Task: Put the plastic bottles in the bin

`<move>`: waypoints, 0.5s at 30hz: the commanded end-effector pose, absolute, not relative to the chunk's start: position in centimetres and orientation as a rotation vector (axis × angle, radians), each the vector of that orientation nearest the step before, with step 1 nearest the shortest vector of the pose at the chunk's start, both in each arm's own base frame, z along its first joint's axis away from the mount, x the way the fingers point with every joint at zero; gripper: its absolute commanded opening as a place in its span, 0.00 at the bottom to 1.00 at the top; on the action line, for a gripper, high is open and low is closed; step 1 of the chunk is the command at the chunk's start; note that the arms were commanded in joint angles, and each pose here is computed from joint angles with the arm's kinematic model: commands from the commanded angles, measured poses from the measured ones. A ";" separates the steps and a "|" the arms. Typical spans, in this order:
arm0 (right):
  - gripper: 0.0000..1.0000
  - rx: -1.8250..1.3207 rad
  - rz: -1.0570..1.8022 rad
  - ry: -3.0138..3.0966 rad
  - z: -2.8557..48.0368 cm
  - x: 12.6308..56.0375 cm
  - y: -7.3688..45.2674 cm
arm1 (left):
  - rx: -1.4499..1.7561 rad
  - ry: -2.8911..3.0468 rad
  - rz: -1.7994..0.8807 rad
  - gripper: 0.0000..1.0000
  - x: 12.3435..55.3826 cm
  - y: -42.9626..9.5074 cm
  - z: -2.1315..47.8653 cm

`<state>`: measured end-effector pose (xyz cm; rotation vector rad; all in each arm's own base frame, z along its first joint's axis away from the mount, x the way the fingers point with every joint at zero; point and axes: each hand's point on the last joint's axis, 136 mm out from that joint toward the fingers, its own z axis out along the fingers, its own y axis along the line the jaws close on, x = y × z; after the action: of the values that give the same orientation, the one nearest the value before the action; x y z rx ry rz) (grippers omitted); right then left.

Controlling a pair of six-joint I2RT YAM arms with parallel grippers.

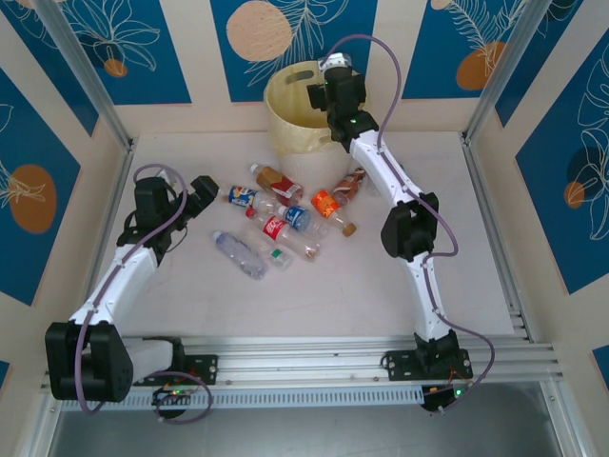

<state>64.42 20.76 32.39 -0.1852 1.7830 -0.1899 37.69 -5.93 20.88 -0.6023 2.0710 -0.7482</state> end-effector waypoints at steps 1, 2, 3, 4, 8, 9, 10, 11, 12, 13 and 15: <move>0.94 -0.149 -0.161 1.715 36.2 63.4 21.2 | -0.624 2.090 -0.719 1.00 37.6 -5.1 19.8; 0.95 -0.146 -0.157 1.708 36.7 63.2 21.1 | -0.629 2.090 -0.720 1.00 37.6 -5.1 19.7; 0.96 -0.143 -0.152 1.706 37.0 63.0 21.1 | -0.632 2.092 -0.721 1.00 37.6 -5.1 19.7; 0.97 -0.138 -0.146 1.704 37.4 62.8 21.0 | -0.634 2.094 -0.720 1.00 37.7 -5.0 19.6; 0.99 -0.131 -0.136 1.709 37.6 62.5 20.7 | -0.639 2.098 -0.723 1.00 37.7 -5.0 19.4; 1.00 -0.128 -0.128 1.713 37.6 62.5 20.6 | -0.639 2.099 -0.722 1.00 37.7 -5.0 19.4; 1.00 -0.129 -0.116 1.724 37.4 62.4 20.6 | -0.641 2.100 -0.723 1.00 37.7 -5.0 19.3; 1.00 -0.122 -0.100 1.732 37.3 62.3 20.6 | -0.641 2.100 -0.723 1.00 37.7 -5.0 19.3; 1.00 -0.123 -0.091 1.736 37.3 62.2 20.7 | -0.640 2.098 -0.724 1.00 37.7 -5.0 19.4; 0.99 -0.124 -0.083 1.737 37.4 62.1 20.7 | -0.641 2.098 -0.723 1.00 37.7 -5.0 19.4; 1.00 -0.123 -0.073 1.736 37.7 61.9 20.7 | -0.643 2.098 -0.720 1.00 37.8 -4.9 19.3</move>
<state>63.42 21.34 32.74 -0.1778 1.8097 -0.1386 37.88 -5.69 20.13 -0.6188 2.0870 -0.7406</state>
